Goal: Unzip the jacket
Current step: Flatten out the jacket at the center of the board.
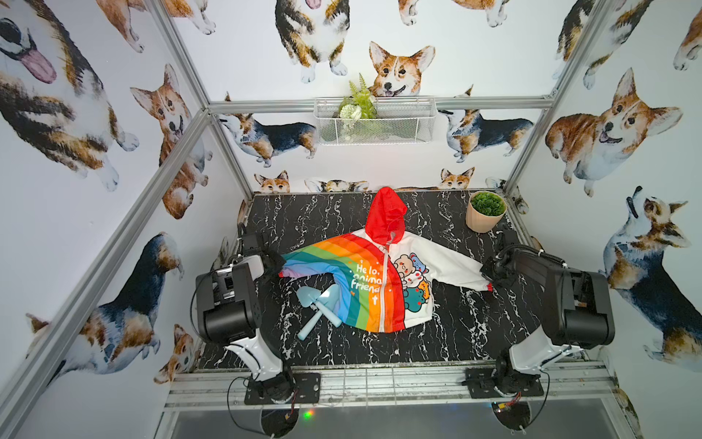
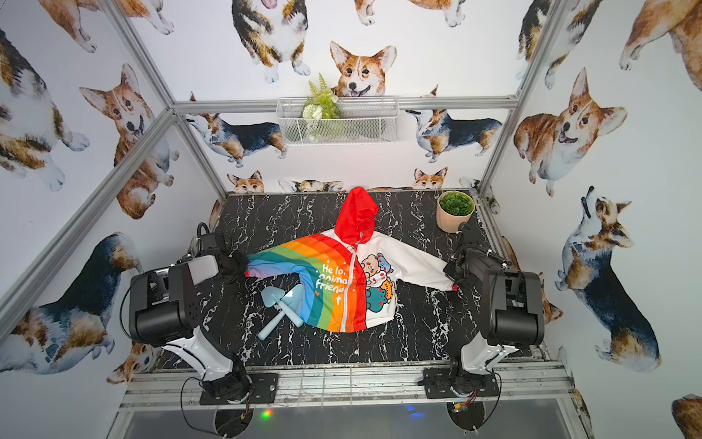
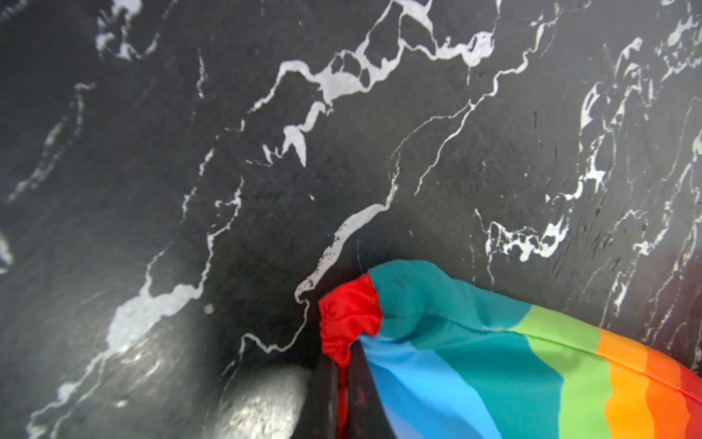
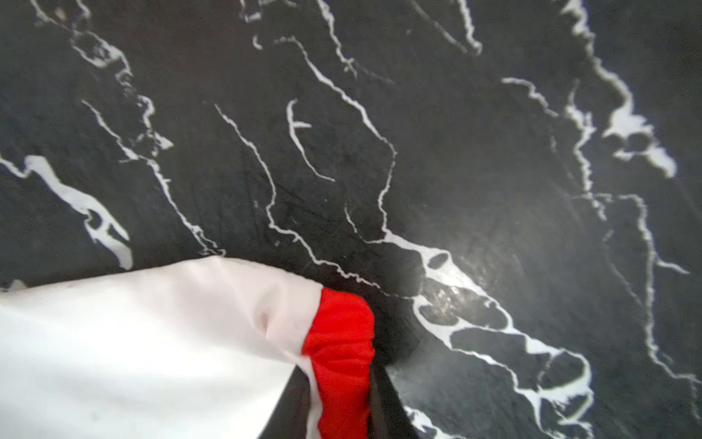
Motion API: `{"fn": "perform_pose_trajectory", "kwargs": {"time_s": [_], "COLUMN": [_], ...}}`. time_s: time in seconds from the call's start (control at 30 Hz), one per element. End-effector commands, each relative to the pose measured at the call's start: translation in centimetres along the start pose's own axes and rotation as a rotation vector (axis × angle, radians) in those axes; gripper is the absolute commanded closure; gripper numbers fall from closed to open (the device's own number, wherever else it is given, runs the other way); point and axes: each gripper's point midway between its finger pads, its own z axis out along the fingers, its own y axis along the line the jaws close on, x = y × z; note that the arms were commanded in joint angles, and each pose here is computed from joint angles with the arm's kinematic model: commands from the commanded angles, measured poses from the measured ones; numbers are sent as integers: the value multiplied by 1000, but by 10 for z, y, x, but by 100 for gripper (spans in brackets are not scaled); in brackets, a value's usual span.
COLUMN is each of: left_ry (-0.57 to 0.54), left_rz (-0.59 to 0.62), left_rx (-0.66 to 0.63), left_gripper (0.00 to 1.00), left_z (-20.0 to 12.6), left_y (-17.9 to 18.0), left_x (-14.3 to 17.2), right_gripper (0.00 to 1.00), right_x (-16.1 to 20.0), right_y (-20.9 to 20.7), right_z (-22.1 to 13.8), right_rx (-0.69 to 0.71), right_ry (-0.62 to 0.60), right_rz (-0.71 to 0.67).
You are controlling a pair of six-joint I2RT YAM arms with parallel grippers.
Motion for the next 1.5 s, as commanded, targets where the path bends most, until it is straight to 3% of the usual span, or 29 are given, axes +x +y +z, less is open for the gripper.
{"fn": "perform_pose_trajectory", "kwargs": {"time_s": [0.0,0.2,0.47,0.67,0.77,1.13,1.3,1.47], "left_ry": [16,17,-43,-53,-114,-294,-320,-274], "left_rz": [19,114,116,127,146,201,201,180], "left_rx": [85,197,163,203,271,462,446,363], "left_gripper": [100,100,100,100,100,100,100,100], "left_z": [0,-8,-19,-22,-43,-119,-139,-118], "left_y": [-19,-59,-56,-66,-78,-105,-105,-91], "left_x": [4,11,-1,-5,-12,-16,-20,-18], "right_gripper": [95,100,100,100,100,100,100,100], "right_x": [-7,-35,-62,-81,-87,-93,-94,-98], "right_y": [2,-9,-11,-11,-12,-10,-10,-9], "right_z": [-6,-17,-23,-31,-38,-133,-165,-146], "right_rx": [-31,-4,45,66,68,-107,-137,-92], "right_ry": [-33,-130,-197,-246,-270,-506,-553,-510], "right_rz": [51,94,94,92,98,129,120,99]}}
